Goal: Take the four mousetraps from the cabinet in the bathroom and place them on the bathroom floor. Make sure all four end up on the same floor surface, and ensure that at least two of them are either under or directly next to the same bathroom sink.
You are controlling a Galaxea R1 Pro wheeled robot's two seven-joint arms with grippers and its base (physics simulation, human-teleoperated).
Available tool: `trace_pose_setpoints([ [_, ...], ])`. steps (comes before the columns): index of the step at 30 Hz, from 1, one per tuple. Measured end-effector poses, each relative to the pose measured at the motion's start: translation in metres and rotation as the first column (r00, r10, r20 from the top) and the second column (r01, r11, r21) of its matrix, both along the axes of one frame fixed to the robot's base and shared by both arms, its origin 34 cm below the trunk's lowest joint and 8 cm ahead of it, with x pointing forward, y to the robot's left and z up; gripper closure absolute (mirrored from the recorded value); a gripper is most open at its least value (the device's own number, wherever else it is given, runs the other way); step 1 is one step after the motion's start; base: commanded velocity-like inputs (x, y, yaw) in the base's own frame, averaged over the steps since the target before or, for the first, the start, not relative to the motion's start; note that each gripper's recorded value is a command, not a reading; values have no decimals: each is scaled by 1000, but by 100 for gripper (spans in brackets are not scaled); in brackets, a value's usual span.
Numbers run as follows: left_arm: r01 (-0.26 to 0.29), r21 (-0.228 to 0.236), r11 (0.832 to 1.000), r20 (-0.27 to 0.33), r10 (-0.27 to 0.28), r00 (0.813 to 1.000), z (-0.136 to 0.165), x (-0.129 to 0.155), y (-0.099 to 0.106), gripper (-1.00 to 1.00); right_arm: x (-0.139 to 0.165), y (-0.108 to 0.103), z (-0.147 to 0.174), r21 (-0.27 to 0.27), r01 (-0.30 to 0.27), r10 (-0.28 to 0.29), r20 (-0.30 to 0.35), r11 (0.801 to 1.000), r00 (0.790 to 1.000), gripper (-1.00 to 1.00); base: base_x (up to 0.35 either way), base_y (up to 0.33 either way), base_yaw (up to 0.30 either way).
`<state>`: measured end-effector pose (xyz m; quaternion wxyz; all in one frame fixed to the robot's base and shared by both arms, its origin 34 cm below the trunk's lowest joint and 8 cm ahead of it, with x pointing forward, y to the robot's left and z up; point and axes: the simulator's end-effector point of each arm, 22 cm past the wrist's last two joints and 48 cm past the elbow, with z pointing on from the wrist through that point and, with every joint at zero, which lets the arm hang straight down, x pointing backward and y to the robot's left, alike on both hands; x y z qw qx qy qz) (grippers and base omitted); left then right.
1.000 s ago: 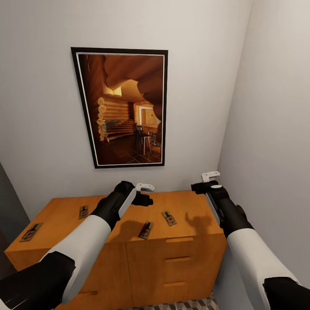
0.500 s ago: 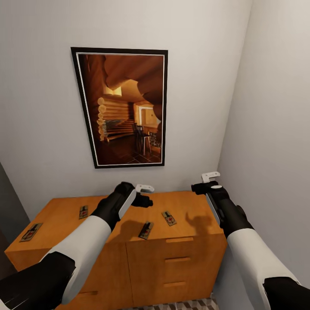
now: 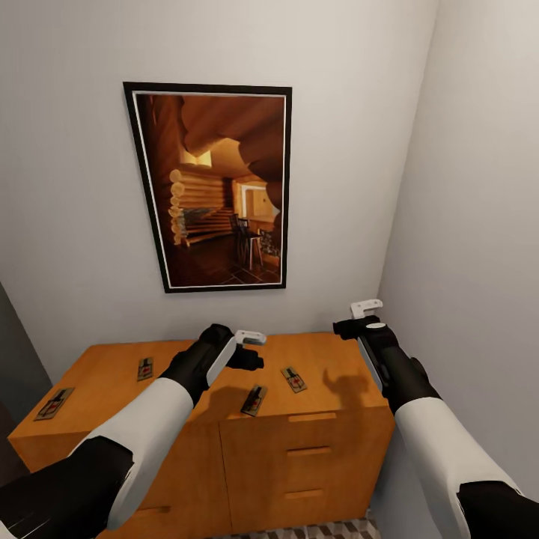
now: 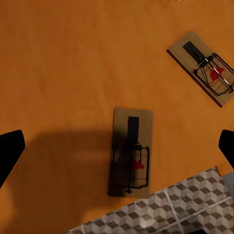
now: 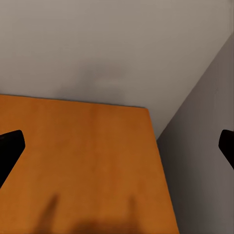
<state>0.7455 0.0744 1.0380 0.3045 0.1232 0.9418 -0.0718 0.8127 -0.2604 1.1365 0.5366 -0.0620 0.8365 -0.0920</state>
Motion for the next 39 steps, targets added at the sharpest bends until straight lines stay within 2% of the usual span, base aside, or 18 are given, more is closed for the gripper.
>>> trace_pose_setpoints([
  [30, -2, -9, 1000, 5, 2, 1000, -6, 1, 0, -100, 0, 0, 0, -4, 0, 0, 0, 1000, 1000, -100, 0, 0, 0],
  [39, -7, 1, 1000, -27, 7, 1000, -19, -5, 3, -100, 0, 0, 0, -4, 0, 0, 0, 1000, 1000, -100, 0, 0, 0],
])
